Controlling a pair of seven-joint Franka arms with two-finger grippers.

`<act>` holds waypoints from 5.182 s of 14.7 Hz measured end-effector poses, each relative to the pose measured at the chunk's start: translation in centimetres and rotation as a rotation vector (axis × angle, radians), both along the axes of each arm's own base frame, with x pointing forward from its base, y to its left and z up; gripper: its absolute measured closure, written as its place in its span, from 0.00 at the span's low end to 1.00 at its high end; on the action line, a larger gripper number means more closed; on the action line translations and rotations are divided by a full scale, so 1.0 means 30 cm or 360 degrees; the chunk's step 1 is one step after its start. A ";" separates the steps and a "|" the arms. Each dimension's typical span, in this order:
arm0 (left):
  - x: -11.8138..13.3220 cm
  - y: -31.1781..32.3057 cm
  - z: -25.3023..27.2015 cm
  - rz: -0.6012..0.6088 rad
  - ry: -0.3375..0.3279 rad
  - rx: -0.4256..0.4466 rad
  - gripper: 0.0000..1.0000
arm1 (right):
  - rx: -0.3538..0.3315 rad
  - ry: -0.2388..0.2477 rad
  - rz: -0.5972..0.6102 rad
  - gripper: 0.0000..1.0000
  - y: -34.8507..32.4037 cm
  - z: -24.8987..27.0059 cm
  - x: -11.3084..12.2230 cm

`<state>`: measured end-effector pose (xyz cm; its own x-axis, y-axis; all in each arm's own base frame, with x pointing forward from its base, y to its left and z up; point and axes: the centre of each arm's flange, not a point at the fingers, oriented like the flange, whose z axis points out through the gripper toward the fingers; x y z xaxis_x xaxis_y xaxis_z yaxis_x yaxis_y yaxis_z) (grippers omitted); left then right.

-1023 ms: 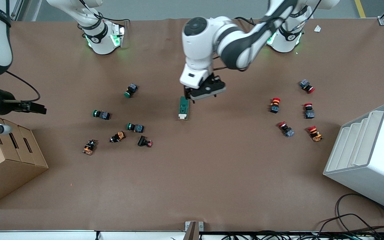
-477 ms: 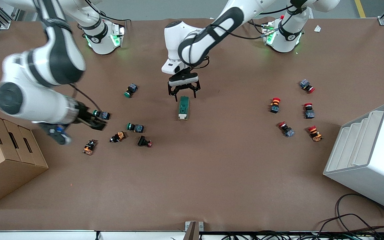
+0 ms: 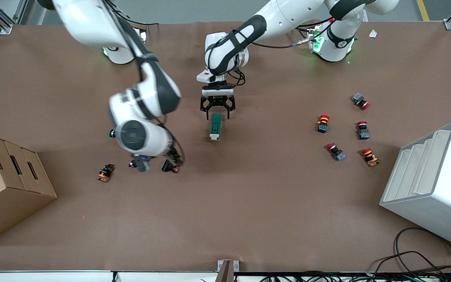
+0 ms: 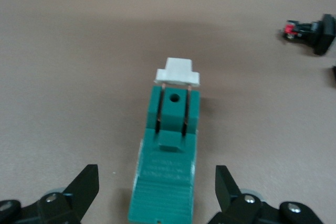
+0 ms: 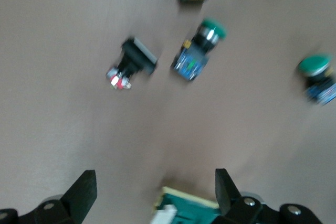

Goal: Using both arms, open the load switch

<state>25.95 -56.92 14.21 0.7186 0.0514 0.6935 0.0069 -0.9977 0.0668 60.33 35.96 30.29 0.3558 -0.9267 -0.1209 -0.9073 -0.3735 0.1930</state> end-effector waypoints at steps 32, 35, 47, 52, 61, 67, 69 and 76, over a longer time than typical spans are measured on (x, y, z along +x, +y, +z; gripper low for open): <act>-0.095 0.001 -0.122 -0.0196 -0.0162 0.0124 0.02 | -0.0269 0.0619 -0.0012 0.00 0.350 -0.286 -0.380; -0.095 0.001 -0.122 -0.0195 -0.0162 0.0124 0.02 | -0.0277 0.0633 0.0000 0.00 0.359 -0.309 -0.403; -0.091 0.001 -0.122 -0.0192 -0.0162 0.0122 0.01 | -0.0110 0.0539 0.0331 0.00 0.097 -0.150 -0.175; -0.026 -0.035 -0.041 -0.0139 -0.0208 0.0057 0.02 | 0.0109 0.0280 0.0845 0.00 -0.287 0.171 0.058; 0.191 -0.108 0.506 0.0201 0.0032 0.0008 0.00 | 0.0298 -0.0006 0.1637 0.00 -1.118 0.511 0.214; 0.571 0.199 0.940 0.0337 0.0361 0.0150 0.00 | 0.0274 -0.0081 0.1787 0.00 -1.383 0.641 0.180; 0.700 0.364 1.086 0.0333 0.0474 0.0186 0.00 | 0.0274 -0.0086 0.1786 0.00 -1.397 0.648 0.176; 0.972 0.885 1.432 0.0233 0.0799 0.0193 0.00 | 0.0317 -0.0129 0.1843 0.00 -1.304 0.753 0.170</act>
<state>55.11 -30.37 57.16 0.9548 0.1168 0.2734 0.1480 -0.9843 -0.0961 65.44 -3.15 52.88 0.9862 -0.0132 -0.1652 -0.0142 -0.9999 -0.0047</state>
